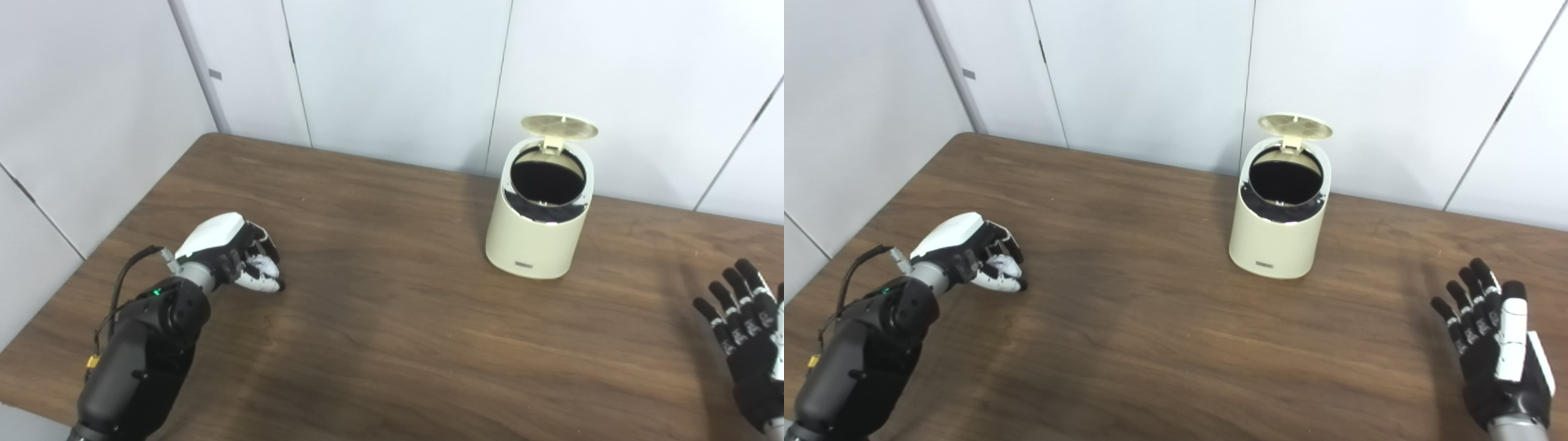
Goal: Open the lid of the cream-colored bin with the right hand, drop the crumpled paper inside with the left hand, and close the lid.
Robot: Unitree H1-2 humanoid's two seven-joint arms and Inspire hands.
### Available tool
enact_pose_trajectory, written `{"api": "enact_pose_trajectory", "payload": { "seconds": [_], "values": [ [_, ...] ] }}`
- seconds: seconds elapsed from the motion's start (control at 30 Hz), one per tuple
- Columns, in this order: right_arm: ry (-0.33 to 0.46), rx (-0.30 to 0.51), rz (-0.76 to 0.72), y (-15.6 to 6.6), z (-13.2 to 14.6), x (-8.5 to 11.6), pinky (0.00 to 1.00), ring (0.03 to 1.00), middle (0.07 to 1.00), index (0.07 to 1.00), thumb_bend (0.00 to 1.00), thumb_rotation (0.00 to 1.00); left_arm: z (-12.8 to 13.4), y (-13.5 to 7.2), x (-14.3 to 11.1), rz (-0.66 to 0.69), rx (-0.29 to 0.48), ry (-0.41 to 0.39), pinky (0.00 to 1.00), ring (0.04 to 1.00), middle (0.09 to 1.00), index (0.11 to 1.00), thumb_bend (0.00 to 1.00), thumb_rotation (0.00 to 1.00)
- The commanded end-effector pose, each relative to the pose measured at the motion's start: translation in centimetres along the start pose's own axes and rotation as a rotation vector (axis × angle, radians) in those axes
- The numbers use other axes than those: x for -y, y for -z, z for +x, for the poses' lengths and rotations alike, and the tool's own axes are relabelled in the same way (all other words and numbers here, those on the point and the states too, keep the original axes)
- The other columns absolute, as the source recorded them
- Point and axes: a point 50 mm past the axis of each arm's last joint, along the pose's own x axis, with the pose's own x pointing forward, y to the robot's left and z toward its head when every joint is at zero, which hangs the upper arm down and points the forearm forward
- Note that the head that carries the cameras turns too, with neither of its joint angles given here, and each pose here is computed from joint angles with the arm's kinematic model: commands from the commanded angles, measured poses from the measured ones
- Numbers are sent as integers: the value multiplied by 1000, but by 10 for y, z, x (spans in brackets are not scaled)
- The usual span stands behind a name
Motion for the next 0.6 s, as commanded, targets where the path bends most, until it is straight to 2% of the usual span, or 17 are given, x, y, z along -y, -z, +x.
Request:
{"api": "enact_pose_trajectory", "payload": {
  "seconds": [0.0,0.17,0.23,0.27,0.57],
  "values": [
    [-36,76,-15,-21,6,-2,900,962,971,961,528,978,1,-2,-17,11,6,-85,449,409,490,514,501,0],
    [-36,78,-9,-21,6,-1,907,962,970,960,523,986,4,-3,-16,-7,-1,-76,487,437,518,488,501,0],
    [-33,78,-8,-21,6,0,908,958,968,956,525,981,3,-5,-16,-14,5,-75,474,433,515,491,501,0],
    [-31,78,-9,-21,6,0,904,955,964,954,521,988,3,-5,-15,-15,9,-73,434,407,489,506,501,0],
    [-30,80,-11,-23,4,0,902,951,961,951,507,1000,0,-8,-14,-25,34,-76,441,403,485,489,503,0]
  ]
}}
